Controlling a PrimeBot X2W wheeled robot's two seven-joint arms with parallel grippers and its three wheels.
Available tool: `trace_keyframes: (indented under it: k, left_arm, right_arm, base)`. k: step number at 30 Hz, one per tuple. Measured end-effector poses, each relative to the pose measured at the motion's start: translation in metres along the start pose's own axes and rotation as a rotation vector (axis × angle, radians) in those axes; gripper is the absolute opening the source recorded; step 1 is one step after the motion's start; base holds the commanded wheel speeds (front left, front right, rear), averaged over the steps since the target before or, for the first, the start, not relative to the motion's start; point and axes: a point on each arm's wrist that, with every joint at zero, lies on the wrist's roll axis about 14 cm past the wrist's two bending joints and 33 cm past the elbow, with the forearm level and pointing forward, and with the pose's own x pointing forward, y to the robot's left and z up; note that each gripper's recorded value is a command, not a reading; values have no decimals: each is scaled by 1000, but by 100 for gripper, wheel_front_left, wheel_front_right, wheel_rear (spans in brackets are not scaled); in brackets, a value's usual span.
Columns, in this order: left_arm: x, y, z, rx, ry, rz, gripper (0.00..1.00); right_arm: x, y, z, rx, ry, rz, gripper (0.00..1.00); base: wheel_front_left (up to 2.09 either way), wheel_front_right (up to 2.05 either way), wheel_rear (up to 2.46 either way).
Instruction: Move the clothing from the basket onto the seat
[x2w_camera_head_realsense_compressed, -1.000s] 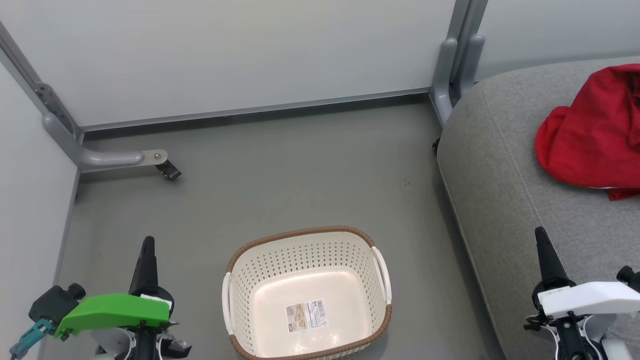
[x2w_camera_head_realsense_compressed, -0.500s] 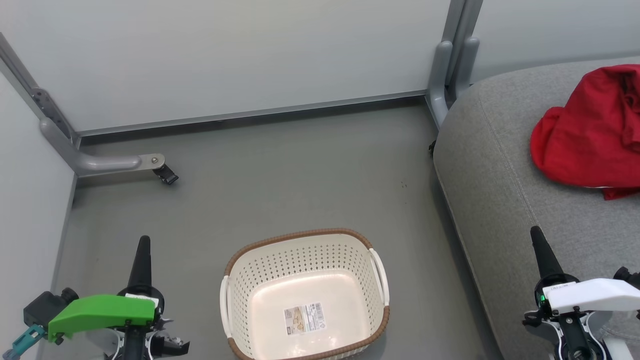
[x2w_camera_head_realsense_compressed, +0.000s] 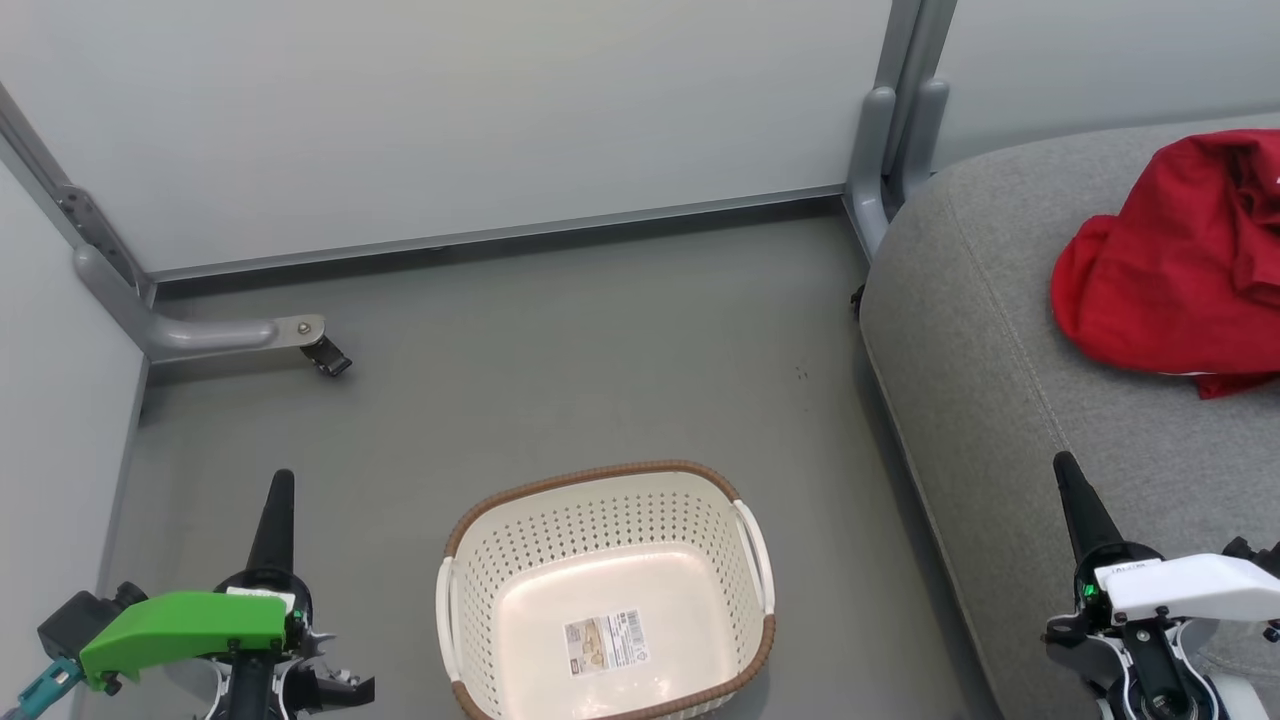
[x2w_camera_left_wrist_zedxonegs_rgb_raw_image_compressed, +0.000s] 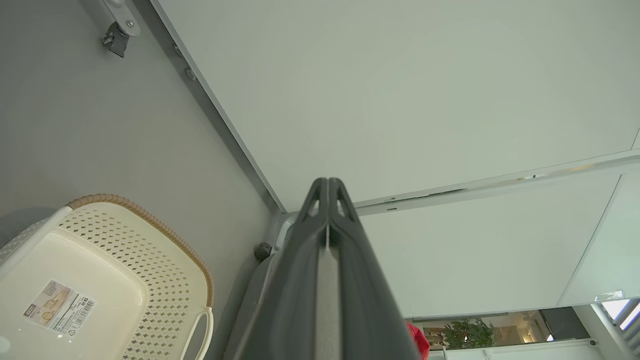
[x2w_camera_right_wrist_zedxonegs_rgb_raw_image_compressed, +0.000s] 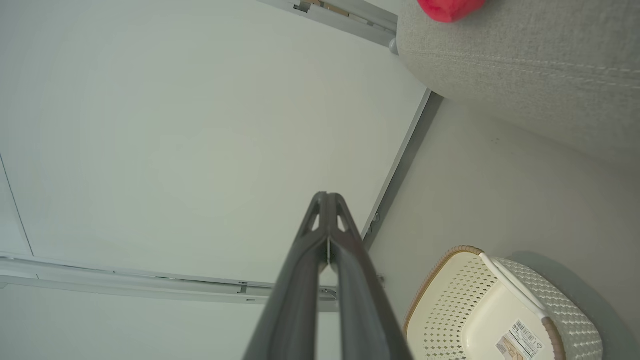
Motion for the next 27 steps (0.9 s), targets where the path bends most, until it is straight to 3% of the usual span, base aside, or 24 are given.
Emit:
trace_keyframes:
  k: [27]
  left_arm:
    - [2, -12, 2, -203, 13, -47, 0]
  right_arm:
    - [-1, 5, 3, 202, 9, 20, 0]
  base:
    - [0, 0, 0]
